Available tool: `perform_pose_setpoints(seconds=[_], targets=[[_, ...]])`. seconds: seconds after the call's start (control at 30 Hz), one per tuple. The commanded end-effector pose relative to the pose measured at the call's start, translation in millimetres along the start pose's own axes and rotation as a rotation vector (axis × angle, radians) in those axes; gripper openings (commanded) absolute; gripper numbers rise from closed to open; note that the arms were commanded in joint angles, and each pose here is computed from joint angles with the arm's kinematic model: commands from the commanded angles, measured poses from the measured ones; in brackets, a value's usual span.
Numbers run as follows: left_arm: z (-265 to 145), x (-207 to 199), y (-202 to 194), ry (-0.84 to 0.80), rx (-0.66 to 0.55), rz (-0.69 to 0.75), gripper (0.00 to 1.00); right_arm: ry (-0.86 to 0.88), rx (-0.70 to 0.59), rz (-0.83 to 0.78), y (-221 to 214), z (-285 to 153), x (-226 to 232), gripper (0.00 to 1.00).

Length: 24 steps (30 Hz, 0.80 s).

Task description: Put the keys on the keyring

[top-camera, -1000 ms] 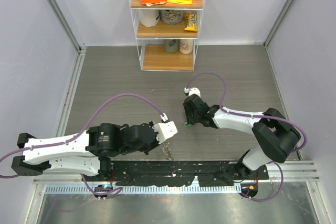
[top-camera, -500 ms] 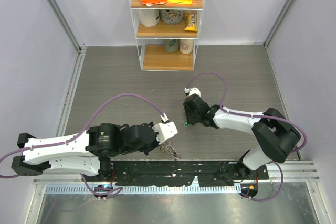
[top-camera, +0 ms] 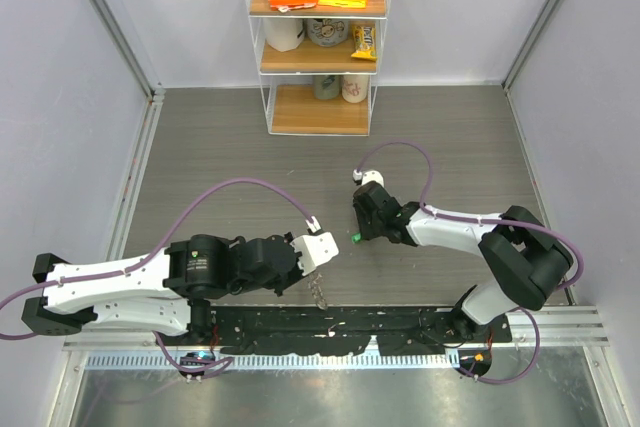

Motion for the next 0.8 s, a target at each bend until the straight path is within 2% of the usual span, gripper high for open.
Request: perform_pose_setpoints(seconds=[0.0, 0.13, 0.53, 0.6, 0.63, 0.77], targets=[[-5, 0, 22, -0.008, -0.1, -0.028, 0.0, 0.017, -0.019, 0.022, 3, -2, 2, 0.25], [-5, 0, 22, -0.008, -0.101, -0.028, 0.0, 0.024, -0.034, 0.024, 5, -4, 2, 0.06], [-3, -1, 23, -0.014, -0.104, -0.029, 0.0, 0.063, -0.114, 0.054, 14, -26, 1, 0.06], [-2, -1, 23, -0.014, -0.1, -0.027, 0.0, 0.078, -0.115, 0.063, 15, -32, 2, 0.11], [-2, -2, 24, -0.016, -0.099, -0.027, 0.0, 0.089, -0.118, 0.068, 16, -35, 3, 0.22], [-2, -2, 25, -0.016, -0.102, -0.026, 0.0, 0.15, -0.108, 0.118, 10, -42, 12, 0.42]])
Point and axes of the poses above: each gripper's point midway between its finger pads, its own z axis out along the fingers, its own x axis along the line the jaws close on, y = z × x, the point moved 5 cm from there along -z, back along the fingers, and after that the axes turned 7 degrees about z, right-handed, at the moved point
